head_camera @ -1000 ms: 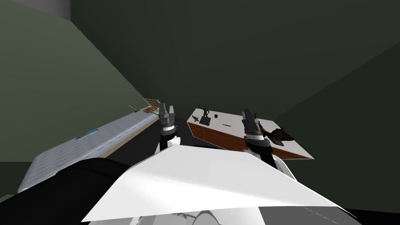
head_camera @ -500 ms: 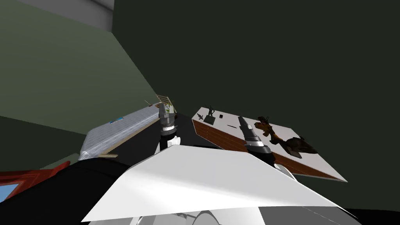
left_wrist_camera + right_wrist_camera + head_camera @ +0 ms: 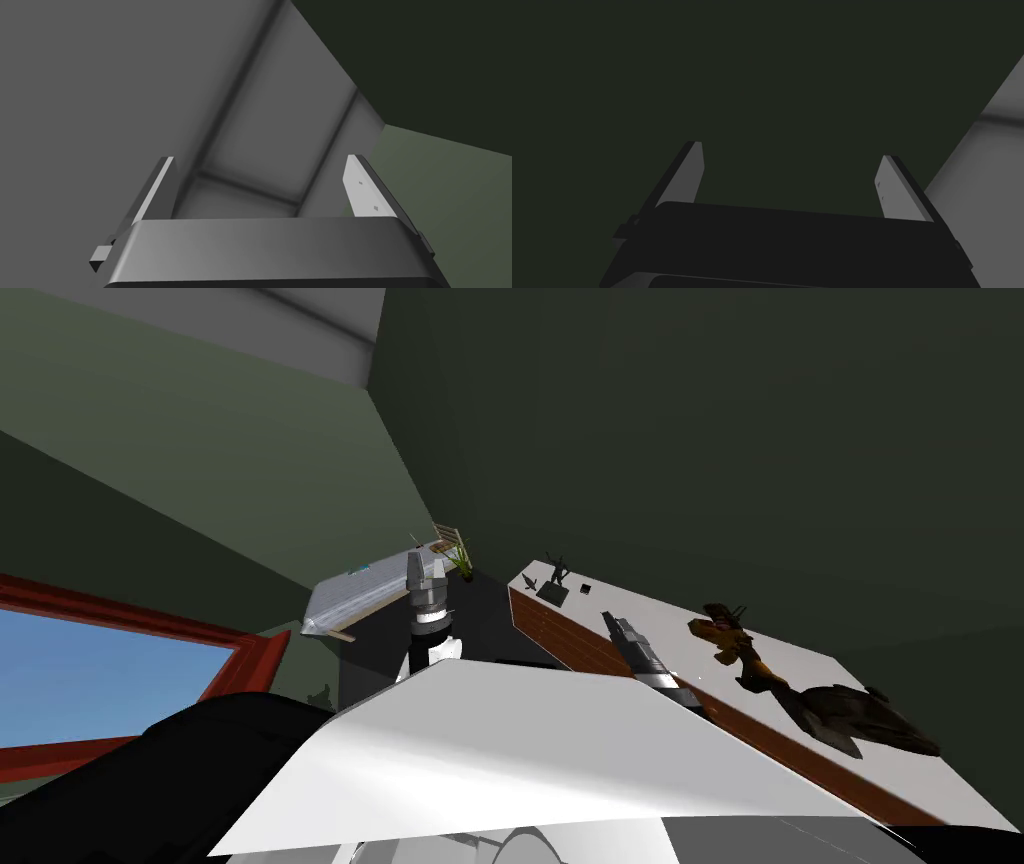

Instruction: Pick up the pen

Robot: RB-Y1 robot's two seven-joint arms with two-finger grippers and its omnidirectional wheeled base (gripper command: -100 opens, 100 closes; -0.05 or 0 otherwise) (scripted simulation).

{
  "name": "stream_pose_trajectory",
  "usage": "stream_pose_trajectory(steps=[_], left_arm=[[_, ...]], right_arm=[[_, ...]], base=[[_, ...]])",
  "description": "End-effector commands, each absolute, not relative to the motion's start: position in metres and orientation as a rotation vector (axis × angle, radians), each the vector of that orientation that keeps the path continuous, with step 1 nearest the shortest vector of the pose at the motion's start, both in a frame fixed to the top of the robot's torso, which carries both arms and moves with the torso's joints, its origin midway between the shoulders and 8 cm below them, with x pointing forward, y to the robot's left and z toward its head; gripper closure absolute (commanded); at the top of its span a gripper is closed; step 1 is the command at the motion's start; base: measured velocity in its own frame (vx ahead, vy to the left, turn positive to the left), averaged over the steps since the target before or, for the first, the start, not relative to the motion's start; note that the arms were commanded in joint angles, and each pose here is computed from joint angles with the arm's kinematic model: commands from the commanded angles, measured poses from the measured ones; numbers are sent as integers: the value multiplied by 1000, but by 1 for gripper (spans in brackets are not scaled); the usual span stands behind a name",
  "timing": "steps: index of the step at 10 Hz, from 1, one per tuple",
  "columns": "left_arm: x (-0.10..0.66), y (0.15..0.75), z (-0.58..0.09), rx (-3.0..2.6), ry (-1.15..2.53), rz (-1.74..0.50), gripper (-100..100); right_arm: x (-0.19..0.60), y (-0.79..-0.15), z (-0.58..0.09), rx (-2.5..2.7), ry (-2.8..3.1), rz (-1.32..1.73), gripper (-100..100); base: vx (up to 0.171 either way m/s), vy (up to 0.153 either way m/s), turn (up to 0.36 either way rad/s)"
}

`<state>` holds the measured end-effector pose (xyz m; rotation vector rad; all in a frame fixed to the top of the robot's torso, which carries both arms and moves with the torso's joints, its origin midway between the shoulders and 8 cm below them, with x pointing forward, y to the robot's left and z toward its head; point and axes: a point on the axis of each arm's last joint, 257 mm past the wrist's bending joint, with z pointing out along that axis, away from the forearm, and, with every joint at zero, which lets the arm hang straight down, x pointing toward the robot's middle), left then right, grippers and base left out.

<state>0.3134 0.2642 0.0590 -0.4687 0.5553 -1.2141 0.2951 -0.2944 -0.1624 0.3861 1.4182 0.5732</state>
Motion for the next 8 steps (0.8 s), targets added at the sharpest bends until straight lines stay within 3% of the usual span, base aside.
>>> stream_pose_trajectory(steps=[1,8], left_arm=[[313,264,59,-469,555,-1214,0],[313,264,59,-469,556,-1214,0]], right_arm=[[278,-303,-201,385,1525,505,-100],[191,-325,-310,394,1860,337,-100]], base=[[-72,33,357],[-54,25,344]])
